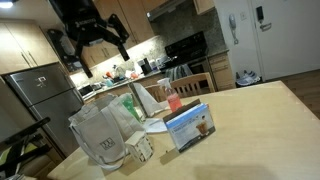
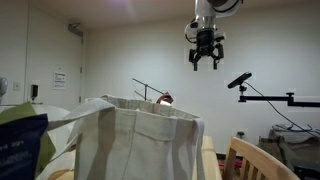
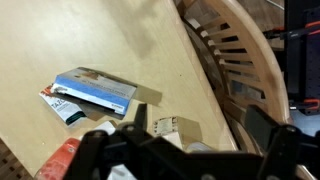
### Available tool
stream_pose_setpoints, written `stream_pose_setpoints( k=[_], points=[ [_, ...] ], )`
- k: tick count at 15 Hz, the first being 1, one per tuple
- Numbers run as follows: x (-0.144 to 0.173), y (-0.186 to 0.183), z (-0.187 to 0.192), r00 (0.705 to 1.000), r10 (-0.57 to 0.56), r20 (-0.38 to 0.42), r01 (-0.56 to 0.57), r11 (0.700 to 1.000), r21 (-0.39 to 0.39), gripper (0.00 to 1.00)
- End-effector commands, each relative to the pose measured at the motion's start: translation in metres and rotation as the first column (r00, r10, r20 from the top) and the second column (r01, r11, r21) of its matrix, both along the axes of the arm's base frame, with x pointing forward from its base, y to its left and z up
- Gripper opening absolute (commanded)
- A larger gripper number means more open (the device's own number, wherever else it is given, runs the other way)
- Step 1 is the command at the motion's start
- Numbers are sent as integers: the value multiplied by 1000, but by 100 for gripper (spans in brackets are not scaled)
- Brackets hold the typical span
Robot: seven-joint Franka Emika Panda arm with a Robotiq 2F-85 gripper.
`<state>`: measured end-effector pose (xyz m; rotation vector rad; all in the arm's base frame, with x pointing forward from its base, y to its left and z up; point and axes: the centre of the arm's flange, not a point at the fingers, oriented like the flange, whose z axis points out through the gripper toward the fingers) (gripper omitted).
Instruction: Pick up the three objects from the table, put them in the carrier bag and move the bag to the center of the table
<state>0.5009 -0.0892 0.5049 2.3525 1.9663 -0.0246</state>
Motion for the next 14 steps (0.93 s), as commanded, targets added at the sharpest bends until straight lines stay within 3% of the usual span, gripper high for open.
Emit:
stream_pose_setpoints(
  k=[1,5,11,12,13,14],
  points=[
    [32,0,-22,999,30,-42,-28,999,31,100],
    [59,18,-58,991,44,-123,-46,999,-19,100],
    [92,59,-111,966,142,-216,-165,982,-95,100],
    [93,67,-115,951,187,-245,-212,974,-79,100],
    [78,58,-116,966,153,-210,-169,983,-64,100],
    [80,63,-122,962,162,-220,-179,982,-62,100]
  ],
)
